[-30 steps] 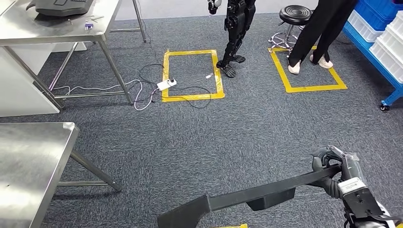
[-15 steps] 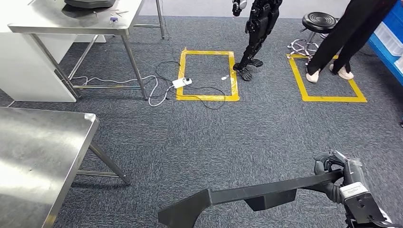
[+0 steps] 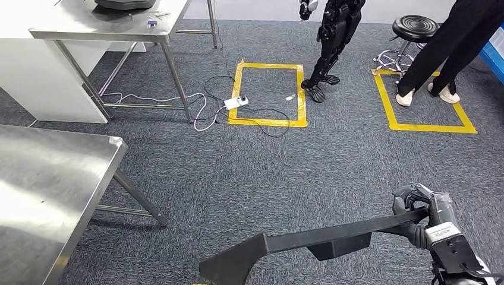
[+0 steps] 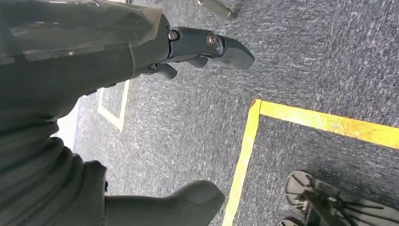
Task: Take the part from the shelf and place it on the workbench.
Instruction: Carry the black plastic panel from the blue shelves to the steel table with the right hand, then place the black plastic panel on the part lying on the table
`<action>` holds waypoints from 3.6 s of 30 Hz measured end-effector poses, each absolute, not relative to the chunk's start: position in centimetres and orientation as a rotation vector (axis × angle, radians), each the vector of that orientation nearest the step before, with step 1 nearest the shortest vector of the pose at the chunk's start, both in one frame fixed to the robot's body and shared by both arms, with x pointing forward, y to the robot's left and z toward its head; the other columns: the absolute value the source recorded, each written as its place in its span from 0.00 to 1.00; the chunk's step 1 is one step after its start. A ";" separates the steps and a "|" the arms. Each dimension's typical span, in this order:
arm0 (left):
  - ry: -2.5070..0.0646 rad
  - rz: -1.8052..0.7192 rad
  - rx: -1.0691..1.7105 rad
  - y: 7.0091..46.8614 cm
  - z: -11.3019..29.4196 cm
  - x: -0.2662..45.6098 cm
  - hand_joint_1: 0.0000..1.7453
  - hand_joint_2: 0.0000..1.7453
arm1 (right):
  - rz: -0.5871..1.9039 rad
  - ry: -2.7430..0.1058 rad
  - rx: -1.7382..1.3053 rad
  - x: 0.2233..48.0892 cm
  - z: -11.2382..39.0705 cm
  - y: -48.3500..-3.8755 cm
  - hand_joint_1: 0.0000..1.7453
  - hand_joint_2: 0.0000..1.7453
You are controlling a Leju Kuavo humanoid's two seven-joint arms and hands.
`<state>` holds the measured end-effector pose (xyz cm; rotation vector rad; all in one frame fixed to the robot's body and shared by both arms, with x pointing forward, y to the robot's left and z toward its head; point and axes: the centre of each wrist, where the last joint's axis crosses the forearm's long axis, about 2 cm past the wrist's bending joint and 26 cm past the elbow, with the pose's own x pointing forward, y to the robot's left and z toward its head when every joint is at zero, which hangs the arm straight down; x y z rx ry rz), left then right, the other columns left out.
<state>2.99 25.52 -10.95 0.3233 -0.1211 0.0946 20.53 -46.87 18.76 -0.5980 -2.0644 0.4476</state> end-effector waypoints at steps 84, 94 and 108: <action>-0.088 0.116 0.326 25.1 -10.9 2.8 0.00 1.00 | 0.433 -2.060 -0.577 25.3 17.5 -45.6 1.00 1.00; -0.071 0.135 0.340 24.9 -10.9 3.1 0.00 1.00 | 0.430 -2.093 -0.591 27.7 19.2 -46.0 1.00 1.00; -0.060 0.153 0.337 24.5 -10.8 3.4 0.00 1.00 | 0.387 -2.089 -0.623 31.3 22.4 -48.6 1.00 1.00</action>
